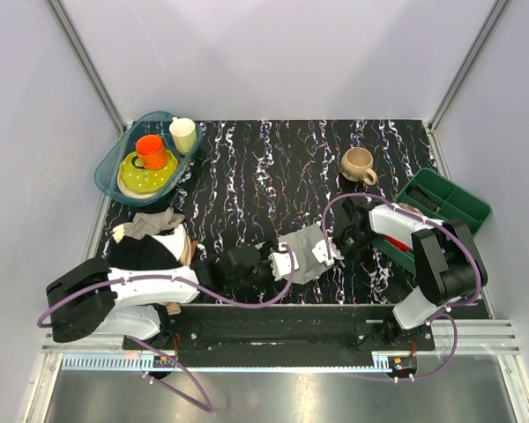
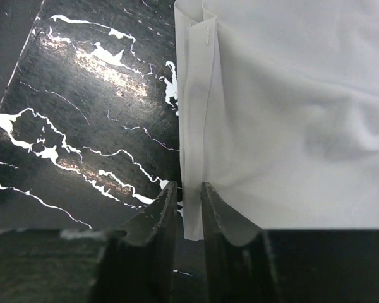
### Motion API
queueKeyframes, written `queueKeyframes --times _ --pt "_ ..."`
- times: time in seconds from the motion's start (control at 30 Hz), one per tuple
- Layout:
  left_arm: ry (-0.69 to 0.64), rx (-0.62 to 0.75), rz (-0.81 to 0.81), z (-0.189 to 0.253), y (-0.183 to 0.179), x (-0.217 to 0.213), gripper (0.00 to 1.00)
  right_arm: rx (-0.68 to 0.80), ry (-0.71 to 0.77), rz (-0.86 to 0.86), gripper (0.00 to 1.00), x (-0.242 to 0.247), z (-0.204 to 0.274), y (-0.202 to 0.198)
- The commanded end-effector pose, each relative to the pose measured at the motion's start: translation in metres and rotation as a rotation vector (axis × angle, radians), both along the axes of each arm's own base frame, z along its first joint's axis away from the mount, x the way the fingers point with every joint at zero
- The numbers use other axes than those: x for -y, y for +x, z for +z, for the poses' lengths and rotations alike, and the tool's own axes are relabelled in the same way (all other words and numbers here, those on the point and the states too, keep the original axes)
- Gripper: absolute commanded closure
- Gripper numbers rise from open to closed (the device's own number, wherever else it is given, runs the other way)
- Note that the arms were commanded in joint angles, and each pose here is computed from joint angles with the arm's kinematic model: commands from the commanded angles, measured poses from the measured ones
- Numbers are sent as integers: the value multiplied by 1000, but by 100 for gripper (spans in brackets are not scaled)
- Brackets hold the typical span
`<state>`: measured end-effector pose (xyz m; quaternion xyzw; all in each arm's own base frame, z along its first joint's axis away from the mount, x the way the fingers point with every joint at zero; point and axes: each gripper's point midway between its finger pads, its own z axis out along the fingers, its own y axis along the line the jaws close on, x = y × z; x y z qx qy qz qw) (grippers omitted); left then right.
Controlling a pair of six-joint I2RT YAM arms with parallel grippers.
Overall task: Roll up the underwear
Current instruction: Fold the underwear at the center of the board.
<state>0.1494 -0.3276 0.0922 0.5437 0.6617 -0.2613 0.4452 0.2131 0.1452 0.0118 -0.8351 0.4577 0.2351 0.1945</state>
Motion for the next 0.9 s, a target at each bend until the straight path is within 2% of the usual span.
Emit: queueKeyframes --times 0.0,0.17,0.3,0.73,0.87 --pt "-114 116 -48 18 6 25 14 46 -68 3 77 8 -16 10" --pt "-103 121 -85 0 8 47 15 30 -69 -36 86 6 -14 11" --pt "-101 145 -76 -7 14 60 16 13 -56 -81 90 3 -10 14" --pt "-112 121 -75 -26 19 80 18 -21 -3 -137 94 -8 8 16" --pt "-95 96 -79 -37 18 84 23 -29 16 -146 94 -11 15 16"
